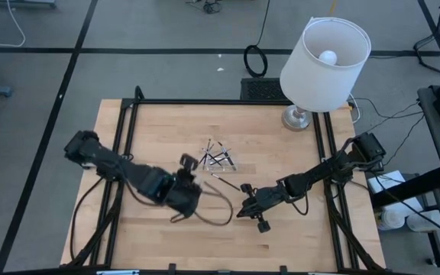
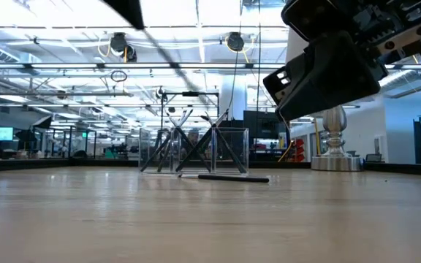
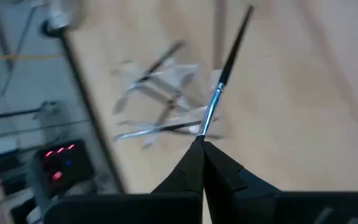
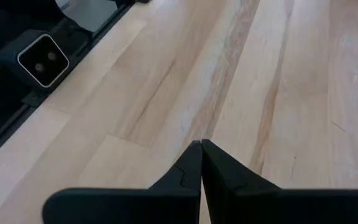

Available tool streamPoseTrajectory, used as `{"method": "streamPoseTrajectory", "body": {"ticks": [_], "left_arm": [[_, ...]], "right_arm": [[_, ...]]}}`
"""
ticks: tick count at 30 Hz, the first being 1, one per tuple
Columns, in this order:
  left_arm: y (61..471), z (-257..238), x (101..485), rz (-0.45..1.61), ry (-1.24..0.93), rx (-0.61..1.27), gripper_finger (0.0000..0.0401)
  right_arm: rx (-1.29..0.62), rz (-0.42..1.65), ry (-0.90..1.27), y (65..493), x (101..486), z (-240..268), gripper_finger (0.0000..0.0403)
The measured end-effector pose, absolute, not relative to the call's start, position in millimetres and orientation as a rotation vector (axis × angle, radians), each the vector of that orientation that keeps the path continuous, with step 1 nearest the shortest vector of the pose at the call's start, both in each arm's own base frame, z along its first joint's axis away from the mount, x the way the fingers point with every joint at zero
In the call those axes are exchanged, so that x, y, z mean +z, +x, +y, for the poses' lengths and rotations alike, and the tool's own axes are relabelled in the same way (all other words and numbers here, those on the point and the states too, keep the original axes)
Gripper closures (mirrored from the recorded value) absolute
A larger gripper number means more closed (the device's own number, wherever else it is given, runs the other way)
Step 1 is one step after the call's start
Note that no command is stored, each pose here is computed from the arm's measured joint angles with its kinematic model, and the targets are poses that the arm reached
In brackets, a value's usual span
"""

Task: Pick & Place Makeup Supplies
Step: Put the makeup brush into the transparent organizer

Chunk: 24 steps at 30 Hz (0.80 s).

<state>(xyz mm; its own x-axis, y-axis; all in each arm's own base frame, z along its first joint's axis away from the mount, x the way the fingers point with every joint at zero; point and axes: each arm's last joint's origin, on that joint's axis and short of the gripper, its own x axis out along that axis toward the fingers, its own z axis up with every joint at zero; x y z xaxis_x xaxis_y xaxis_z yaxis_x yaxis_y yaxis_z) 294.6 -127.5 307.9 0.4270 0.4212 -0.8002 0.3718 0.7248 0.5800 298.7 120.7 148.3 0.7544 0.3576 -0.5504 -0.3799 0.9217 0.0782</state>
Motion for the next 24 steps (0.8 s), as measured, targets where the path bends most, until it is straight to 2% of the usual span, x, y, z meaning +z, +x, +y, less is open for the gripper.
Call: {"method": "streamPoseTrajectory", "body": {"ticks": [5,12,24], "left_arm": [[294,-94,336,1.263,0.84,0.129,0.04],[291,-48,337,1.46,0.797,0.21,0.04],[293,-21,337,1.515,0.73,0.236,0.0401]], "right_arm": [[0.402,0.594,-0.039,299,148,121,0.0403],[0.404,0.594,-0.044,299,148,121,0.0403],[0.407,0.593,-0.054,299,148,121,0.0403]]}}
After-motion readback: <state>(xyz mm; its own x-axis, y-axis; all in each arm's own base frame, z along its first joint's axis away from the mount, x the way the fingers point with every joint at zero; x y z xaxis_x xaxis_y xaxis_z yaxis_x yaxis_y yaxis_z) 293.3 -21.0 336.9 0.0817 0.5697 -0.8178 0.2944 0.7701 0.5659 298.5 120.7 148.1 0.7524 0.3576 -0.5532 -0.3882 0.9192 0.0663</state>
